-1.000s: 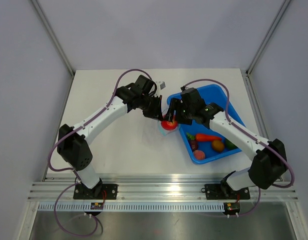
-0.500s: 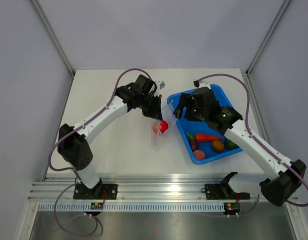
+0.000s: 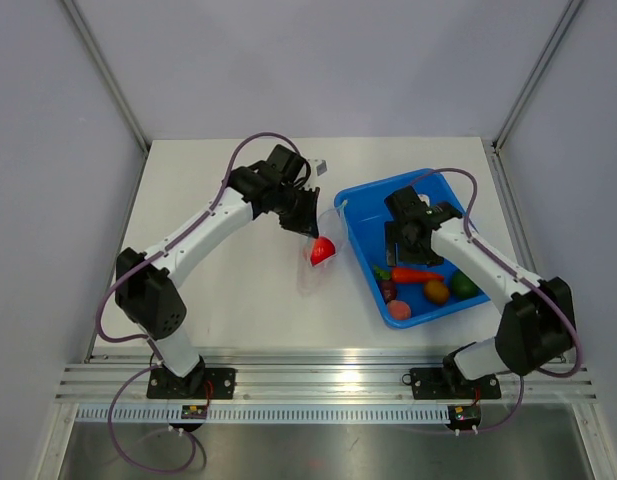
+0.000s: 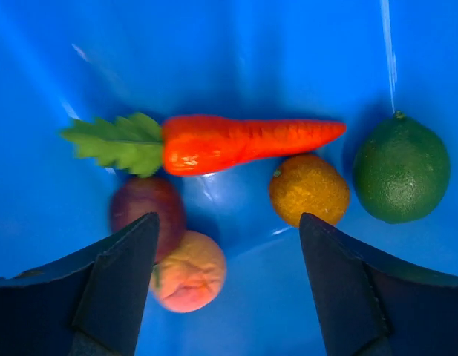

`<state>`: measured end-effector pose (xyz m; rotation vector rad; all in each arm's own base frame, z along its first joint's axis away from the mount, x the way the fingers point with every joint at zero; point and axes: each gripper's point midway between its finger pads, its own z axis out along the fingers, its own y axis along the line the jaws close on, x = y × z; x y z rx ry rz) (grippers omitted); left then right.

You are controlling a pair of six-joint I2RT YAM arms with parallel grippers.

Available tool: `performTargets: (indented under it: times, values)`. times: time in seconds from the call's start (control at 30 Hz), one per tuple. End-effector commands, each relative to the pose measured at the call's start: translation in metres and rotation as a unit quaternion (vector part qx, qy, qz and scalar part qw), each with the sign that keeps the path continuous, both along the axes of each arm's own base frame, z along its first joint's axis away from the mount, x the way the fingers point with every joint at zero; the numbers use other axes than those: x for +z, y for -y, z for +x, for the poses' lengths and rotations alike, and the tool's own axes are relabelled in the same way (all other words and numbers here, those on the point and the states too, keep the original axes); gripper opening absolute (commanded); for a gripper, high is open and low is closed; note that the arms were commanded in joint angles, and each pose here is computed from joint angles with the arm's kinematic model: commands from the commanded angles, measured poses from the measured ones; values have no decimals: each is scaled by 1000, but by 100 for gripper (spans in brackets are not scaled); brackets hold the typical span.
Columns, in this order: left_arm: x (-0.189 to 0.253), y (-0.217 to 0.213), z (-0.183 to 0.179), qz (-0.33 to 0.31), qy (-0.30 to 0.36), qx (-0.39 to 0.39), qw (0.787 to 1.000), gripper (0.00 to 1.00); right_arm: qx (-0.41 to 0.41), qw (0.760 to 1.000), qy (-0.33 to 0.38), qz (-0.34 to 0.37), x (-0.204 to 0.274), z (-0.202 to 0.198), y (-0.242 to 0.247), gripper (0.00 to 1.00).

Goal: Place the food in the zip-top bag and seal the zipper
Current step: Adjust the fake vegetable in the bin.

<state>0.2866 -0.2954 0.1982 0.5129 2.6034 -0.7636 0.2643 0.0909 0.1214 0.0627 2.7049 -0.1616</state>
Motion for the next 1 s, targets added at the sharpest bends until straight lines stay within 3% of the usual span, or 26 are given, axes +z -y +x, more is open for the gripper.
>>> performTargets:
  times: [0.0, 0.2, 0.4, 0.57, 0.73, 0.87, 0.97]
  values:
    - [24, -3, 16, -1, 44, -8, 999, 0, 40, 996, -62, -46, -22, -2, 8, 84]
    - [33, -6, 22, -2, 52, -17, 999, 0, 69, 991, -117, -11, -59, 7, -1, 81]
    - [31, -7, 23, -7, 45, -24, 999, 0, 63, 987, -145, -31, -90, 23, 8, 77]
    - [31, -7, 24, -9, 42, -24, 999, 0, 46, 992, -120, -14, -96, 48, 7, 48]
    - [30, -12, 25, -2, 43, -17, 999, 0, 42, 995, -89, 0, -76, 59, 2, 46]
    - [30, -15, 27, 0, 44, -10, 999, 0, 38, 998, -41, -3, -38, 63, 8, 52]
    - [29, -14, 28, -2, 44, -8, 999, 0, 50, 998, -48, -11, -37, 61, 10, 58]
